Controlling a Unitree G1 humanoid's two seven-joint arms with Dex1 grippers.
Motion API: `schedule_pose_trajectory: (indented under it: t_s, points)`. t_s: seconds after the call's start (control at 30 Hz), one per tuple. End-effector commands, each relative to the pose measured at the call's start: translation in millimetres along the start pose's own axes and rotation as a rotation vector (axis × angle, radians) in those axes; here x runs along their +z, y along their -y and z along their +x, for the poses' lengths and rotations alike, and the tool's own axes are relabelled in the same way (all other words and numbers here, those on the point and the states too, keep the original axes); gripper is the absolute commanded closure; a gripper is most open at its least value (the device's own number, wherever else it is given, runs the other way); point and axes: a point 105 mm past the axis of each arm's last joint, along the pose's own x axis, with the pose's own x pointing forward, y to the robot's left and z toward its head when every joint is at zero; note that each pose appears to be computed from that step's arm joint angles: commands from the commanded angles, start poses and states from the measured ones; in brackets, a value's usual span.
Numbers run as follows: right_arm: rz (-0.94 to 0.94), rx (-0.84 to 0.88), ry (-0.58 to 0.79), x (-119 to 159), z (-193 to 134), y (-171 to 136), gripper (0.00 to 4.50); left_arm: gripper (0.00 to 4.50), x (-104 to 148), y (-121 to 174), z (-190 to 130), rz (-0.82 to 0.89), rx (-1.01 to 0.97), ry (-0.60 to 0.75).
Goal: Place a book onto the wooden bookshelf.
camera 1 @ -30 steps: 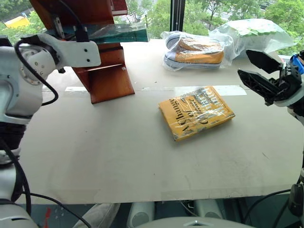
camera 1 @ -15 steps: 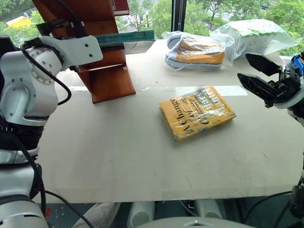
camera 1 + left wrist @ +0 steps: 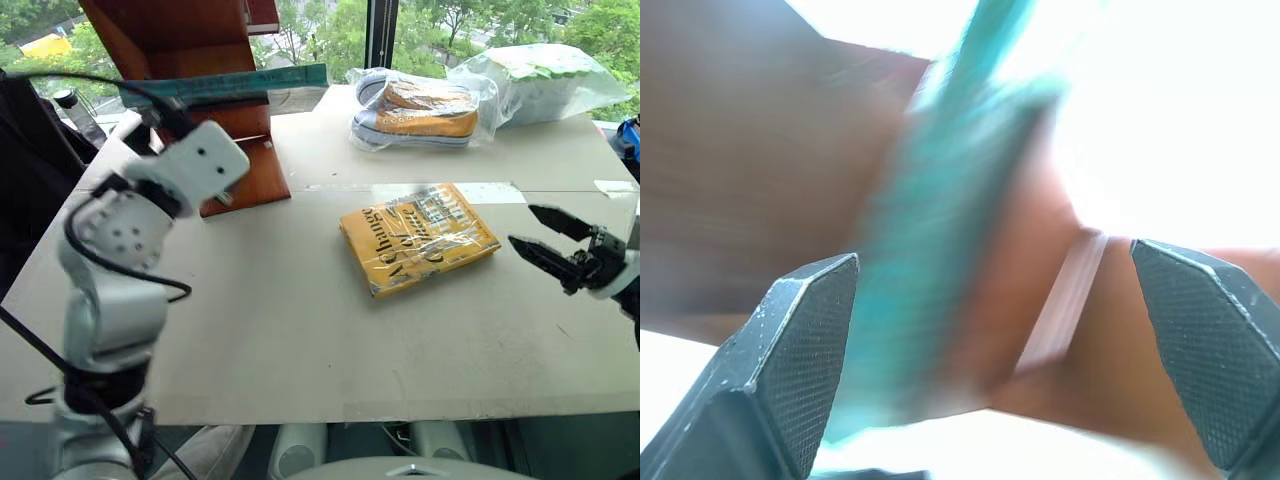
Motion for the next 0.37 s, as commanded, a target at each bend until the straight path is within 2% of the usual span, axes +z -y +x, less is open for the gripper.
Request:
schedule_pose_trajectory:
  t_s: [0.03,0.1,0.17,0.23,0.37]
  points:
    - [-0.105,-0.024,-0.073,-19,-9,0,0.00,0.02,-29,50,-26,-0.291,-0.118,-0.087]
    - [-0.107,-0.086,-0.130,-41,-17,7,0.00,0.02,-55,82,-45,-0.441,-0.180,-0.162]
    - [-0.129,-0.132,-0.192,-61,-27,12,0.00,0.02,-79,101,-60,-0.560,-0.169,-0.230]
    - [-0.131,-0.142,-0.223,-74,-33,12,0.00,0.02,-90,111,-71,-0.588,-0.176,-0.236]
    - [-0.148,-0.154,-0.251,-85,-38,15,0.00,0.02,-101,121,-83,-0.534,-0.224,-0.232]
